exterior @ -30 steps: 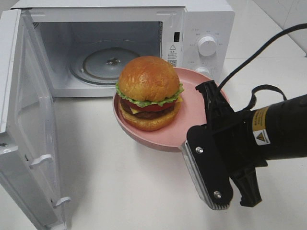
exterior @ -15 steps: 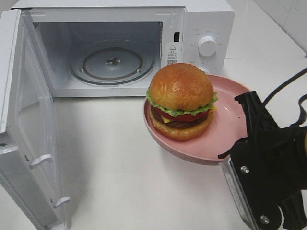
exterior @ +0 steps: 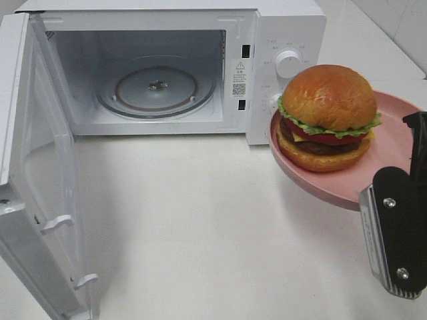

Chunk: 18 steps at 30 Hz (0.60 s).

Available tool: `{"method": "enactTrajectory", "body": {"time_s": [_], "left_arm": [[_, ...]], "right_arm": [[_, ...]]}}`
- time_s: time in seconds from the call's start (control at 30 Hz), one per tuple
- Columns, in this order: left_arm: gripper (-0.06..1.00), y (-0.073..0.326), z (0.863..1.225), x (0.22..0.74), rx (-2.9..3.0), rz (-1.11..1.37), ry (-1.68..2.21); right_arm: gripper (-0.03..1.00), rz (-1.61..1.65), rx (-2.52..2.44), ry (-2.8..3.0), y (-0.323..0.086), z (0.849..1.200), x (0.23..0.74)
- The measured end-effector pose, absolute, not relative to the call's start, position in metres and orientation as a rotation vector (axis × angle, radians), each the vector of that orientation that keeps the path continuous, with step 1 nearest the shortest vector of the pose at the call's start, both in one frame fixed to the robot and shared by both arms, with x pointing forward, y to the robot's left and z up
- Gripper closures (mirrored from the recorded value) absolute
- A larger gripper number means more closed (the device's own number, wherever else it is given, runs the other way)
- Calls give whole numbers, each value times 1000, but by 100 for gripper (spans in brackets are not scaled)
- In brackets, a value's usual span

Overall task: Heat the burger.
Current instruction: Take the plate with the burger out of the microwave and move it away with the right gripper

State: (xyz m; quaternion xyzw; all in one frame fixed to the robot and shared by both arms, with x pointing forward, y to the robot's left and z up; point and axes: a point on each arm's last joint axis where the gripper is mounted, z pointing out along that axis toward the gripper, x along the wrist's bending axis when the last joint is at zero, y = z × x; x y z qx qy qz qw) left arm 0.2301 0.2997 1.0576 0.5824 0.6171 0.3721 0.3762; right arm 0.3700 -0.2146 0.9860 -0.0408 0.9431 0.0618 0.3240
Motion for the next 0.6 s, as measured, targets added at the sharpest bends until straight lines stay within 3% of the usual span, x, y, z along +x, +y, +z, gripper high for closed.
{"method": "enactTrajectory", "body": {"time_s": [0.6], "left_arm": [[-3,300,1058,230,1490,952,1579]], "right_arm": [[88,45,404,2376,-235,990,375]]}}
